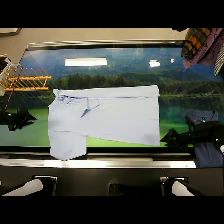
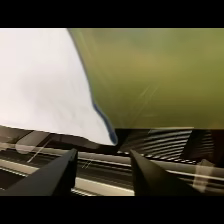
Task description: Fold the clothes and pants, and hang the long-sleeved shirts on hangers.
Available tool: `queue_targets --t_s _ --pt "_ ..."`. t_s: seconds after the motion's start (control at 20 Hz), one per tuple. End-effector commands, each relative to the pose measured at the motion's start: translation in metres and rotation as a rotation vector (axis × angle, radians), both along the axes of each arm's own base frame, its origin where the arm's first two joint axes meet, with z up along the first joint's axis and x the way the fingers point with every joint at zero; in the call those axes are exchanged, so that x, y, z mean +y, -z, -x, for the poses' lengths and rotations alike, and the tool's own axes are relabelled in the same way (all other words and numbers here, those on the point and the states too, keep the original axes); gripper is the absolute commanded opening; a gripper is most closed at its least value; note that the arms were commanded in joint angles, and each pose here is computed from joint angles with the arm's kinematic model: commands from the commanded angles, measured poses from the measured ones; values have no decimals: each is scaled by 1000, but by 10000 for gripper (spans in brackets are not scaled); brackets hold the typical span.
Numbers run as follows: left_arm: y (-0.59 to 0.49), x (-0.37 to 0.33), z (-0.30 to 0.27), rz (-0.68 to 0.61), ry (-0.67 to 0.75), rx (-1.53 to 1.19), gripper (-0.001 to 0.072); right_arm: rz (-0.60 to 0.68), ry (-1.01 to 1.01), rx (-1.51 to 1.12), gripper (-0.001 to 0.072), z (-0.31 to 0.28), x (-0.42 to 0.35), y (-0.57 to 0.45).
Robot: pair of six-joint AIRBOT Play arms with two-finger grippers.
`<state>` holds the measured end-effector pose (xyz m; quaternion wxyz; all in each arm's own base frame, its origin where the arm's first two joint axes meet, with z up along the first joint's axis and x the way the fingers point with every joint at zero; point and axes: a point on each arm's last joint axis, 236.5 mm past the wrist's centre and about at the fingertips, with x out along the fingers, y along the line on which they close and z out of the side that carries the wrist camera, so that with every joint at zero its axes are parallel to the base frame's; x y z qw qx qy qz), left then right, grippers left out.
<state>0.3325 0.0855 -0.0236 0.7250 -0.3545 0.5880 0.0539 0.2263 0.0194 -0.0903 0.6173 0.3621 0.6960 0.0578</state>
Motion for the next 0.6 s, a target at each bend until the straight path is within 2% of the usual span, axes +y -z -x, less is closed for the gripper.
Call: queue_targets --t_s 0.0,0.15,0.2,0.25,0.3,0.4,0.5,0.55 --pt "4 -3 5 12 5 -1 277 -23 28 -20 452 9 13 17" --pt "5 -4 5 14 8 1 280 -21 60 -45 459 4 14 22" --pt "5 -4 5 14 11 2 328 -17 71 -57 459 0 13 23" --pt "5 -4 5 11 21 -2 426 -17 91 -69 458 -5 13 23" --pt "6 -4 5 8 29 -5 442 -25 109 -81 455 -9 14 22" --pt "6 -4 5 4 42 -10 442 -24 124 -90 450 -11 13 24" --pt "8 -5 6 5 54 -14 442 -18 130 -91 399 -13 12 24" --pt "10 -9 8 14 68 -17 442 -15 133 -94 396 -14 12 25"
